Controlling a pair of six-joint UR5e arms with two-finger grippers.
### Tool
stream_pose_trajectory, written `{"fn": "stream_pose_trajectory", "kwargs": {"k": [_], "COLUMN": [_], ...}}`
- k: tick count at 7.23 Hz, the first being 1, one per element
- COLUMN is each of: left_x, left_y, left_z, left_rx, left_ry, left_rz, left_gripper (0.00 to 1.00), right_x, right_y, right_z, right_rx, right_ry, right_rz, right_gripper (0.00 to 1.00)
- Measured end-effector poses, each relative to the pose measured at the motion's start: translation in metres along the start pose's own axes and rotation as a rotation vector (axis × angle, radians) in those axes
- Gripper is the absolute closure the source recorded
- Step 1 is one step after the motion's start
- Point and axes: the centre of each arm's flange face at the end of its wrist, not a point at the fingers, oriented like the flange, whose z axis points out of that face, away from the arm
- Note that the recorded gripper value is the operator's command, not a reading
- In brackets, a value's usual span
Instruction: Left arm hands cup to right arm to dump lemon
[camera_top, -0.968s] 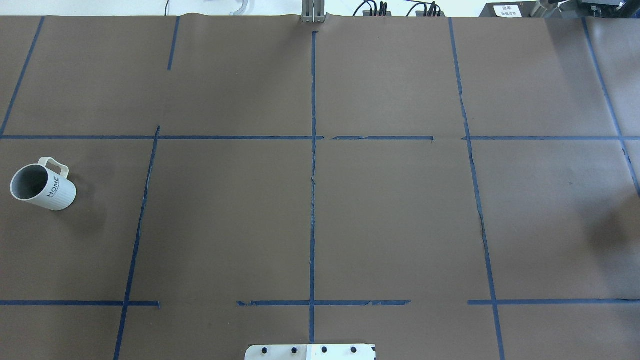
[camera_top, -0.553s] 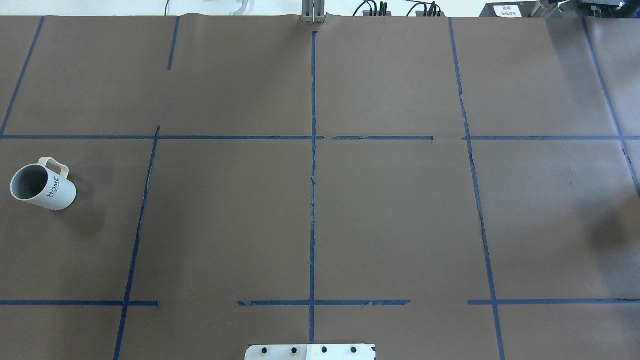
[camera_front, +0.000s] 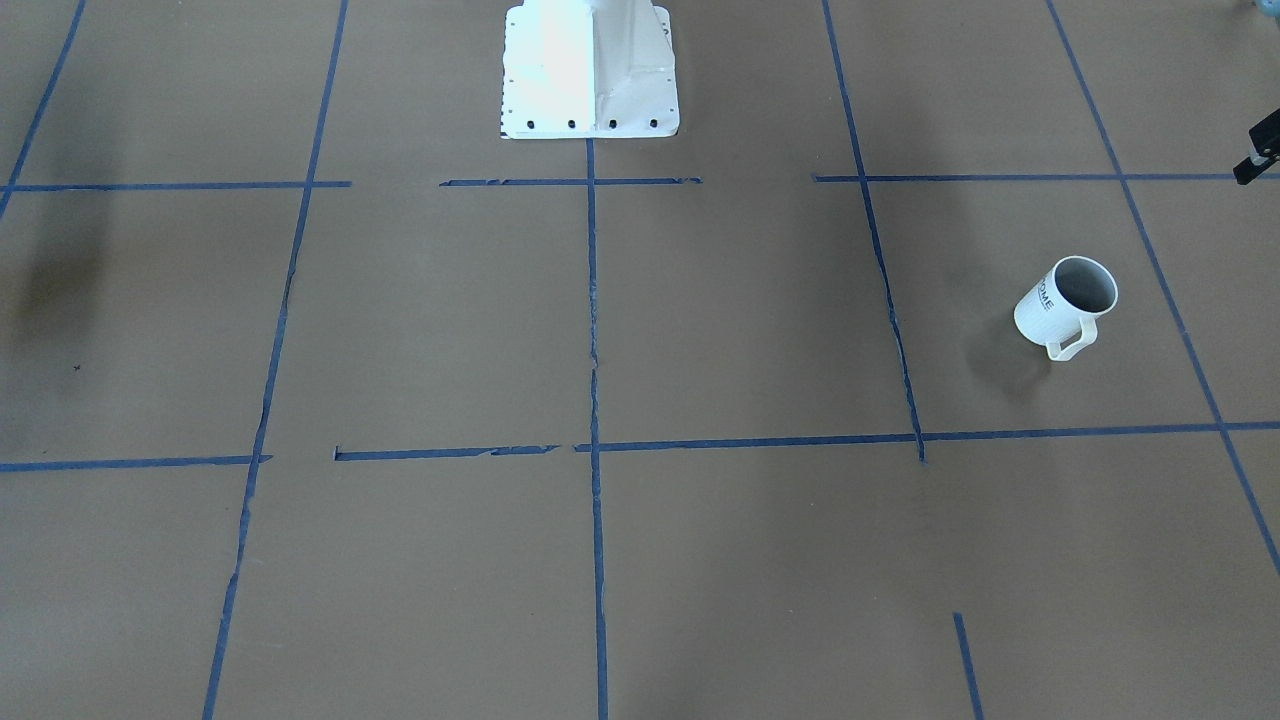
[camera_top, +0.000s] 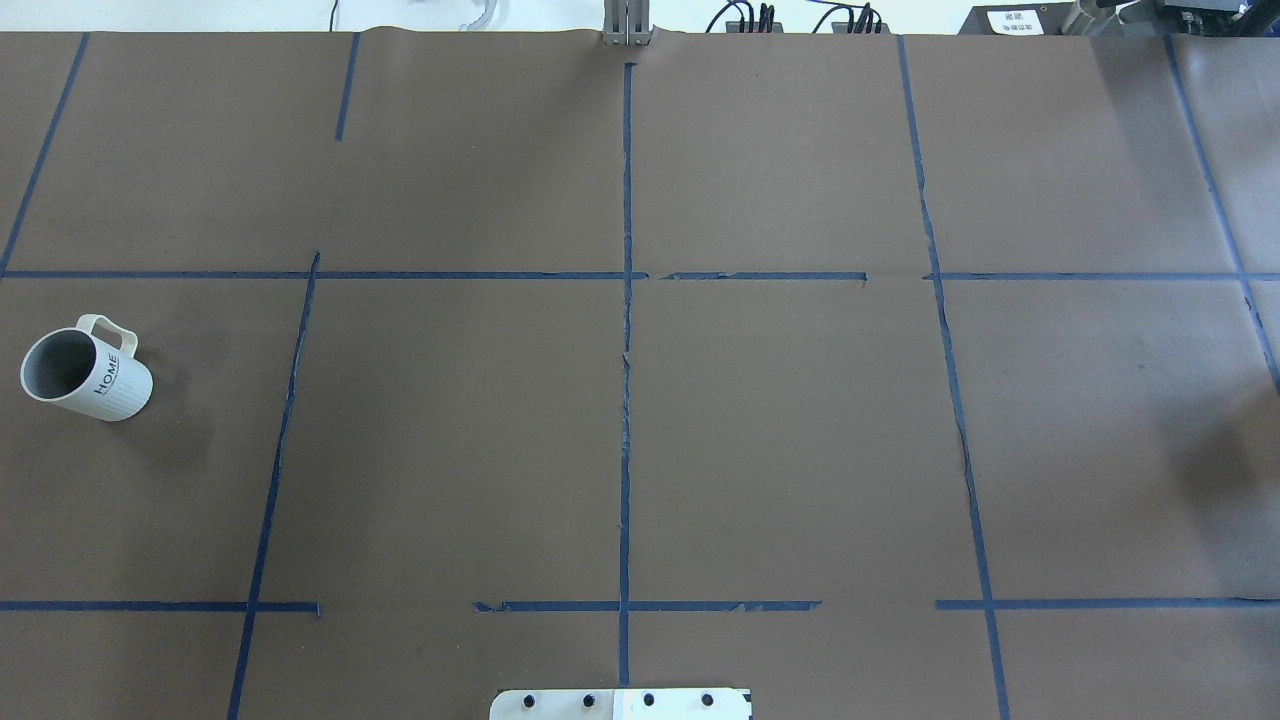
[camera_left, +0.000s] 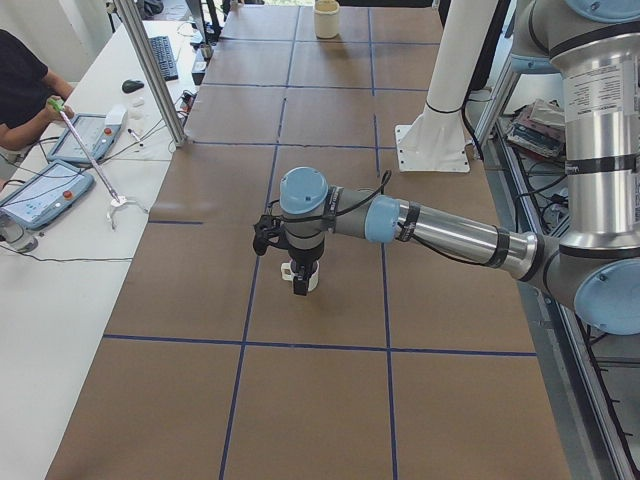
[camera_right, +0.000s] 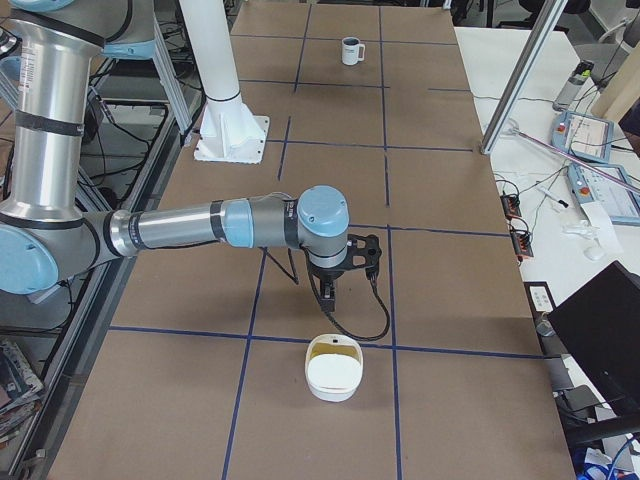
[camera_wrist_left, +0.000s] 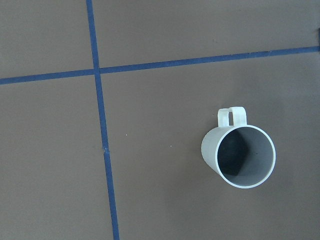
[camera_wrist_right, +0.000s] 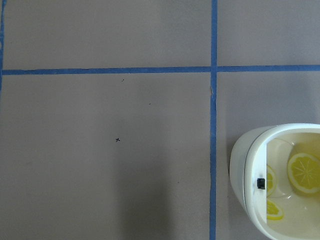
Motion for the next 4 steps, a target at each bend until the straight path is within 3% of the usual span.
{"fn": "stream_pose_trajectory", "kwargs": {"k": [4], "left_x": [0.0059], "left_y": [0.0003], "left_z": [-0.0022], "left_rx": [0.004], "left_ry": [0.002], "left_rz": [0.012], "left_gripper": [0.00], "right_x": [0.0017], "right_y": [0.0001], "right_z": [0.0016], "right_rx": [-0.003], "right_ry": [0.000], "right_rz": [0.007], "right_gripper": [0.00]}}
